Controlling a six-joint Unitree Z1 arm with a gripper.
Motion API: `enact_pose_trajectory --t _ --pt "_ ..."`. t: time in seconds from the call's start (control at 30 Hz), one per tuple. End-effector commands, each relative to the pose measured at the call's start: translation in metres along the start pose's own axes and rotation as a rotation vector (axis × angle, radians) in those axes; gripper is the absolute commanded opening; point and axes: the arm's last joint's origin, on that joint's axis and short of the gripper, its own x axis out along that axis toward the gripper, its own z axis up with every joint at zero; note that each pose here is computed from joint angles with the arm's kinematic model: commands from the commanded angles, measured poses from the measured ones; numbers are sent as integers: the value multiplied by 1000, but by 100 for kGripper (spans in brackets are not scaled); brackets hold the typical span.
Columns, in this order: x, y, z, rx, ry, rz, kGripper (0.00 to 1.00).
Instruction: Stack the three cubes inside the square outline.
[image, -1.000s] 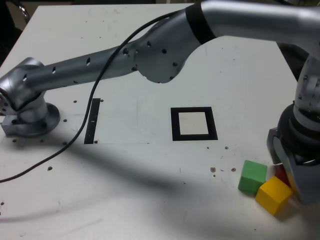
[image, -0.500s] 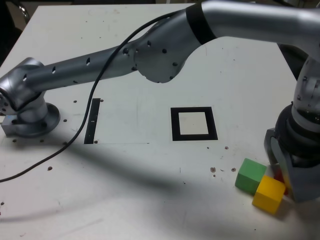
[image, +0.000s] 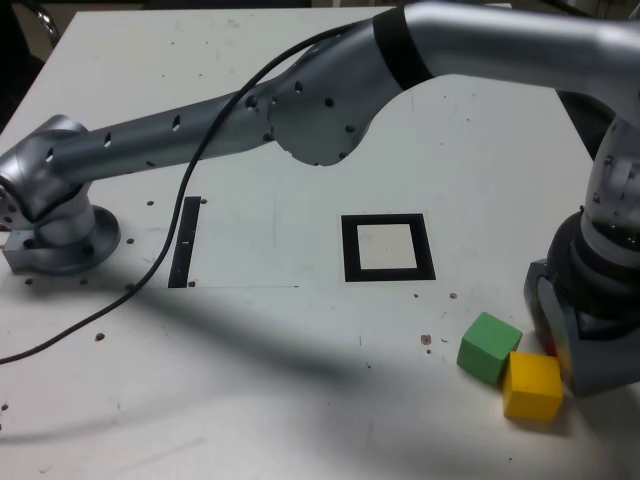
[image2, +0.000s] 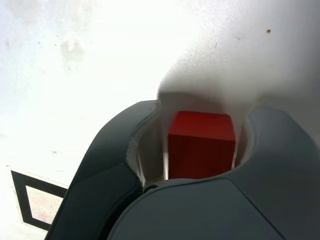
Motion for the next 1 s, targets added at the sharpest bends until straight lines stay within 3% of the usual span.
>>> enact_pose_trajectory --t 0.0,0.17,0.4,0.53,0.73,0.97 --pt "-12 0 -4 -17 -16 15 22" --pt "-21 -2 -9 -41 -17 5 17" --pt "-33 -14 -23 -38 27 -34 17" --pt "-46 -19 -33 -79 42 -30 17" --pt "-70 -26 -69 -266 68 -40 17" --pt "-76 -43 -140 -551 157 -129 18"
